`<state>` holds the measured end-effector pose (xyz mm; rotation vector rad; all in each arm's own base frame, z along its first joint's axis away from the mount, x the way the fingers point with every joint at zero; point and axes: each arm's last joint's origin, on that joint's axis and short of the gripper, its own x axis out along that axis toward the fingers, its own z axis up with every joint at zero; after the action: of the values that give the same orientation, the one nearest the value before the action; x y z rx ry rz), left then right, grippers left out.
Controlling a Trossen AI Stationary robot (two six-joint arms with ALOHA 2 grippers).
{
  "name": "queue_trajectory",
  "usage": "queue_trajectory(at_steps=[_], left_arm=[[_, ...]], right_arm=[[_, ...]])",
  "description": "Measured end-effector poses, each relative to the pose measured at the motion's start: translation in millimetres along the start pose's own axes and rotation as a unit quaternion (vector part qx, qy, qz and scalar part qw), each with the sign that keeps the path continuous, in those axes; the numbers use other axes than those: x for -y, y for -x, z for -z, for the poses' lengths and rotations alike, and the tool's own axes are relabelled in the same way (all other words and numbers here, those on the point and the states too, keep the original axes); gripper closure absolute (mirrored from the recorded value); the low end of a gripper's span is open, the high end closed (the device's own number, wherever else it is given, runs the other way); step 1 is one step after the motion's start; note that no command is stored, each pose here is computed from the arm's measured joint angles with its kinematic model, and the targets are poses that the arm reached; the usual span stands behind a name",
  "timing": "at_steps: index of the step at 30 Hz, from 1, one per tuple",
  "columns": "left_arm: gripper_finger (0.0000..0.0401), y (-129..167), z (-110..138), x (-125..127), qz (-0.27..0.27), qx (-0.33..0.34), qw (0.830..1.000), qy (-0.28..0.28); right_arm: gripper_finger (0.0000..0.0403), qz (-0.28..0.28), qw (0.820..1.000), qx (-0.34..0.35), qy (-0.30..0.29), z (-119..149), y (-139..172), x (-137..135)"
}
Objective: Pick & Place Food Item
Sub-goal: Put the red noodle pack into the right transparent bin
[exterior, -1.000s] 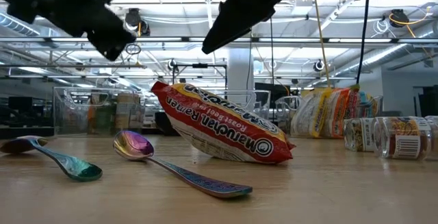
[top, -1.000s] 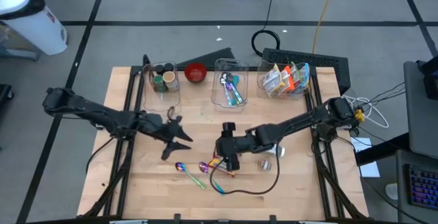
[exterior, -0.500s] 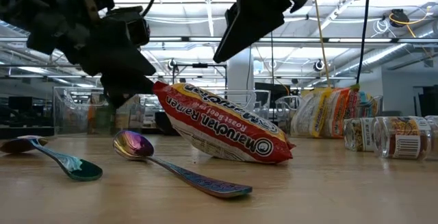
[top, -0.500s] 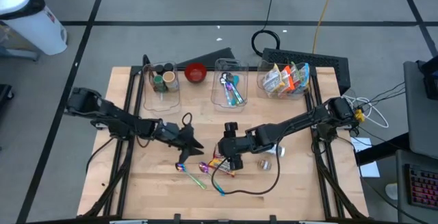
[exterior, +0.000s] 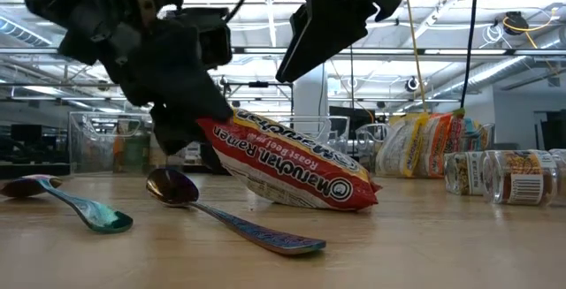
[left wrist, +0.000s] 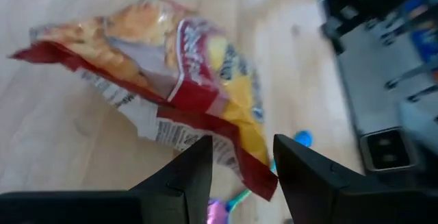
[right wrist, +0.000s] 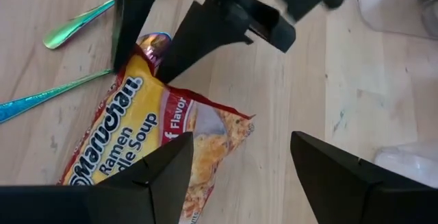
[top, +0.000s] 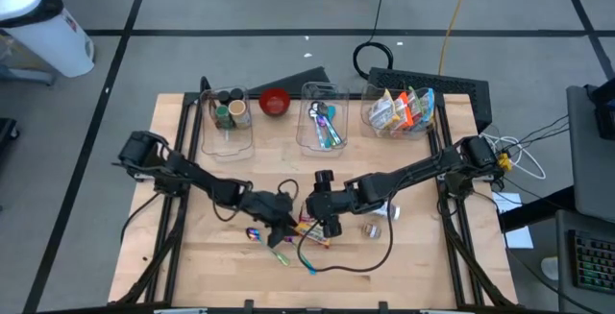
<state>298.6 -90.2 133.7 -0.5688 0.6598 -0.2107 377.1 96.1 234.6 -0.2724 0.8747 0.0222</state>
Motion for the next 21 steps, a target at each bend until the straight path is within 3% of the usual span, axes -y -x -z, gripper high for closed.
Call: queue_trajectory(at_steps=[4, 11, 21], left_arm=[[0.0238, -5.9, -2.0, 0.5, -0.041, -0.028, 0.999, 0.001], [0.0249, -4.0, -6.3, 1.4, -0.065, -0.005, 0.998, -0.013], [0.0377, -3.1, -9.2, 4.2, -0.052, 0.001, 0.998, -0.032]], right_arm=[[0.0165, 0.001, 1.0, -0.001, -0.007, 0.1, 0.0, 0.0], [0.0165, 0.001, 1.0, 0.0, -0.007, 0.1, 0.0, 0.1], [0.0165, 0.001, 1.0, 0.0, -0.007, 0.0, 0.0, 0.1]])
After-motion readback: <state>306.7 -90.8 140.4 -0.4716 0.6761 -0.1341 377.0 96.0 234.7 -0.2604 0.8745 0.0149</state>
